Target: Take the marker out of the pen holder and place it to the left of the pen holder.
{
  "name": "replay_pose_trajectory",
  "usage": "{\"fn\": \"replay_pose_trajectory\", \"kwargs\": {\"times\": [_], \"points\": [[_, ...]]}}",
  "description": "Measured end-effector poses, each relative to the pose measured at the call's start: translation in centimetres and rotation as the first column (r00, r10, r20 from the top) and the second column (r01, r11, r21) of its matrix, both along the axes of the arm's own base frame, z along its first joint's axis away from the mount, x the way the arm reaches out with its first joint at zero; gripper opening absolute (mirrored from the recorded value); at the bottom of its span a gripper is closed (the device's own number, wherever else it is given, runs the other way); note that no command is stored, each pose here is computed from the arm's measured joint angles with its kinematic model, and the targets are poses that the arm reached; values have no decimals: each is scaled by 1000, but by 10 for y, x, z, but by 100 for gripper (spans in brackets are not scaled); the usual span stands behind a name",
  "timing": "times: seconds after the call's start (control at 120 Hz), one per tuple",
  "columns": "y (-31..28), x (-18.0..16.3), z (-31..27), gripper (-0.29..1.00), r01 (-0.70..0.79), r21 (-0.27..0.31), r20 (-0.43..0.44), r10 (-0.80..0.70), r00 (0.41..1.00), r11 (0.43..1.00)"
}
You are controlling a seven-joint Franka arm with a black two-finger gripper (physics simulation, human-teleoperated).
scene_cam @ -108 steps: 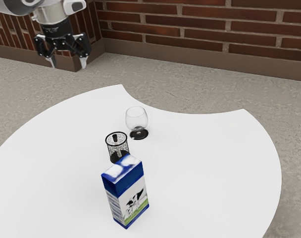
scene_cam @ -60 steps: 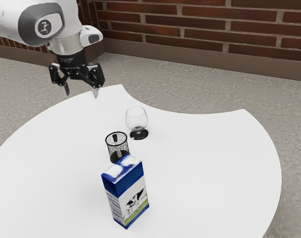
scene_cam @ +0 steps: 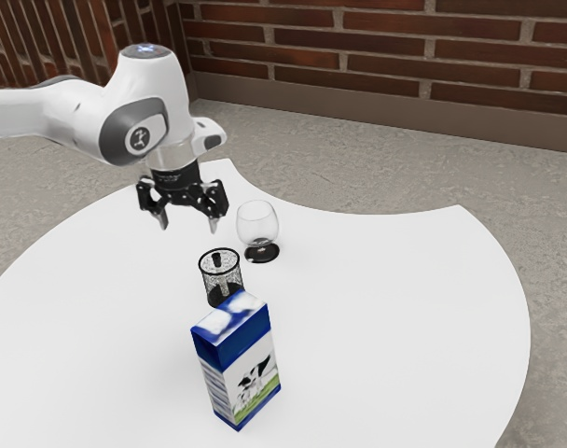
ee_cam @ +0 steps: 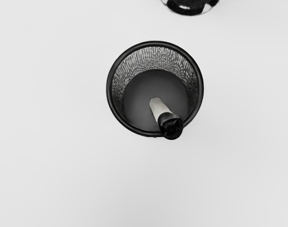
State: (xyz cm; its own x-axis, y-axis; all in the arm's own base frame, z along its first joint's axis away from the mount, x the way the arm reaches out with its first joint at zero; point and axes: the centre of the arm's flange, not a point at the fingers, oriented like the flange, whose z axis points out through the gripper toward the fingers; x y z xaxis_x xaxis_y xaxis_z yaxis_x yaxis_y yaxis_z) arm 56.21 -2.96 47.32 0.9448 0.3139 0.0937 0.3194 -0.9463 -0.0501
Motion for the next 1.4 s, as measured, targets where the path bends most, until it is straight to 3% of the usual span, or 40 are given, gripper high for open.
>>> {"fn": "replay_pose_trajectory", "kwargs": {"times": [0.542,1.317,1.4], "points": [[19,60,-94,70,195,28,7,-195,981,980],[16,47,-127,70,359,15,9,-359,933,933],[16,48,-125,58,368,19,15,-368,930,930]]}}
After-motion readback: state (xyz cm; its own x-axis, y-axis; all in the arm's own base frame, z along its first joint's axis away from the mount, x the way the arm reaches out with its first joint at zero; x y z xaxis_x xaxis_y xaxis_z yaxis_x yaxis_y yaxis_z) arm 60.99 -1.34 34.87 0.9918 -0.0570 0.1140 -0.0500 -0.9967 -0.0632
